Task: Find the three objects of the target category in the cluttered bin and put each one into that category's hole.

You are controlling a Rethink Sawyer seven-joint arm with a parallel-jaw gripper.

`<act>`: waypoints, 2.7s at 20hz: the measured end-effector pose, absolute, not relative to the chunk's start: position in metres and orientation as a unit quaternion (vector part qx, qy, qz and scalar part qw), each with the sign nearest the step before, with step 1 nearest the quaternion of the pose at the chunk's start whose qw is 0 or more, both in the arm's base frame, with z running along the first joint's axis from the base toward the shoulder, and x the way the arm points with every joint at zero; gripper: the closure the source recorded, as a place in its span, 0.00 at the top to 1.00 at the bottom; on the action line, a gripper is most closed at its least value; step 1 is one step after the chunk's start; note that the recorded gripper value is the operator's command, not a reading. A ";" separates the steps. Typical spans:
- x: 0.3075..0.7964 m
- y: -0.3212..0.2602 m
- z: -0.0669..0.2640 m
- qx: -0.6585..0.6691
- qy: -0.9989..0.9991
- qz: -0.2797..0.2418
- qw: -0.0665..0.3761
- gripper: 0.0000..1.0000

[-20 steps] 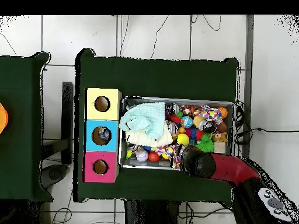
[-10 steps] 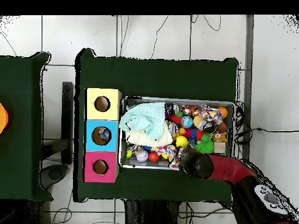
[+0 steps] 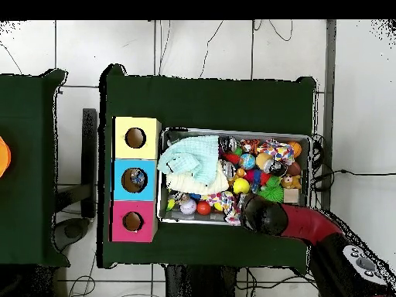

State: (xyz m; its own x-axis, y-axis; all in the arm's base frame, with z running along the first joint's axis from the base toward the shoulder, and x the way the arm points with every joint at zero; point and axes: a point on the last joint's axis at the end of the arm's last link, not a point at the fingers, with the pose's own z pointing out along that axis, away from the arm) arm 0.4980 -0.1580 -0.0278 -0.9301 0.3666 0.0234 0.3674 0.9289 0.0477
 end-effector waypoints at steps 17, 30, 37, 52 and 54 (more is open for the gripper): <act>0.518 -0.161 0.009 -0.174 -0.984 -0.016 0.021 1.00; 0.556 -0.176 0.038 -0.171 -0.985 0.000 -0.002 1.00; 0.570 -0.187 0.040 -0.175 -0.984 0.005 -0.015 1.00; 0.557 -0.176 0.008 -0.173 -0.985 0.000 0.011 1.00; 0.553 -0.175 0.004 -0.172 -0.985 0.004 0.013 1.00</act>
State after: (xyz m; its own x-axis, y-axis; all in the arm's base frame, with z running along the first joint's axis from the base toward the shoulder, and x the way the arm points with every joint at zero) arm 0.5530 -0.1745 0.0039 -0.9402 0.3398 0.0241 0.3396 0.9405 -0.0119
